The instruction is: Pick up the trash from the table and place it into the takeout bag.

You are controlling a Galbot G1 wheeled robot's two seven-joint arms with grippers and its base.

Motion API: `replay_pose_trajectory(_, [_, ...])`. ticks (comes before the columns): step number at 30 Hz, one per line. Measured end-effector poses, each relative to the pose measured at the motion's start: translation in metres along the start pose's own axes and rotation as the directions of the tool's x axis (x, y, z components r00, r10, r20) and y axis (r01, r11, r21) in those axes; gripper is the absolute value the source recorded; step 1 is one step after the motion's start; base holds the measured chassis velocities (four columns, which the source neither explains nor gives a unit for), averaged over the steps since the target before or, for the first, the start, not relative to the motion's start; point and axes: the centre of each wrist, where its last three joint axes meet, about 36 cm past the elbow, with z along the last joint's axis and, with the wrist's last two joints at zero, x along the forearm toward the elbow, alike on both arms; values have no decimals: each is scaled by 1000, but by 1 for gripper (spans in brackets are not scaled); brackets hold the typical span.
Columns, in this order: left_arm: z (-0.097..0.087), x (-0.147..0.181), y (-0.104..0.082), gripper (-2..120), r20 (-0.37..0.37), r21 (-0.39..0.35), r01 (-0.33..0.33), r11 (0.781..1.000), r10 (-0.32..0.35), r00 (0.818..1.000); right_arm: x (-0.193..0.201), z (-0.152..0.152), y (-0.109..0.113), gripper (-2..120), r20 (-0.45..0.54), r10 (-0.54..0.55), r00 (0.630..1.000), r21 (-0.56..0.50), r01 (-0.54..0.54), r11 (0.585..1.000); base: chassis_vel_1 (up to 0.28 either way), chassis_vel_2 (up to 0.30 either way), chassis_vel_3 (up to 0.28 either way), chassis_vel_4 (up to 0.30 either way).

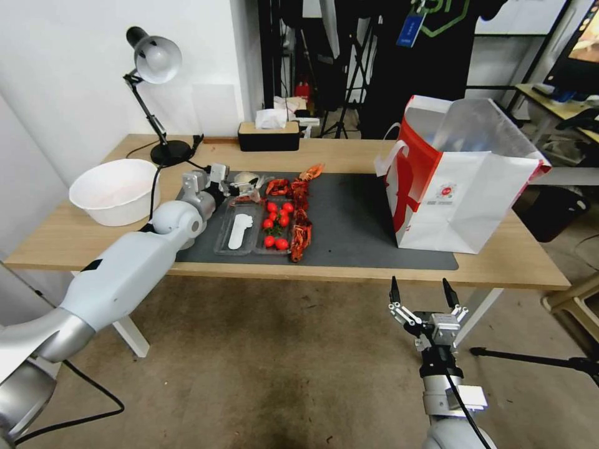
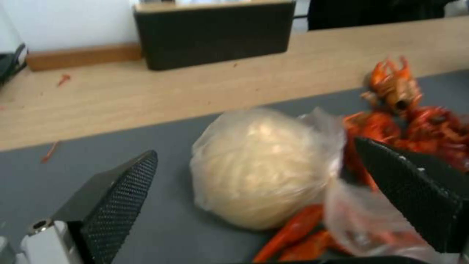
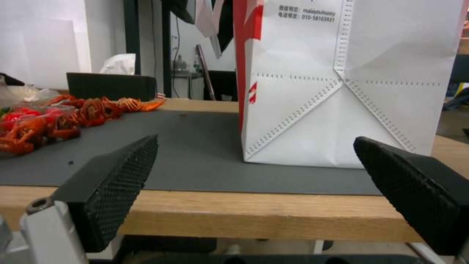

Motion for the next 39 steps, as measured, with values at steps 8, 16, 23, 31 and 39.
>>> replay_pose_trajectory(8, [1, -28, 17, 100, -143, 16, 42, 999, -39, 989, -5, 2, -3, 100, 3, -5, 1000, 13, 5, 1000, 0, 0, 0, 0])
replay_pose_trajectory(16, [-2, -42, 12, 83, -188, 23, 40, 999, -35, 981, -6, 4, -4, 100, -1, -1, 1000, 14, 1, 1000, 0, 0, 0, 0])
replay_pose_trajectory(23, [-4, -52, 11, 60, -205, 22, 30, 999, -25, 978, -5, 5, -3, 100, -3, 1, 1000, 12, -1, 1000, 0, 0, 0, 0])
replay_pose_trajectory(31, [-4, -59, 6, 30, -239, 8, 5, 1000, -3, 971, -6, 6, -3, 100, -3, 2, 1000, 12, -2, 1000, 0, 0, 0, 0])
replay_pose_trajectory(39, [-4, -61, 5, 6, -266, -31, -19, 999, 10, 964, -6, 8, -2, 100, -7, 3, 1000, 8, -3, 1000, 0, 0, 0, 0])
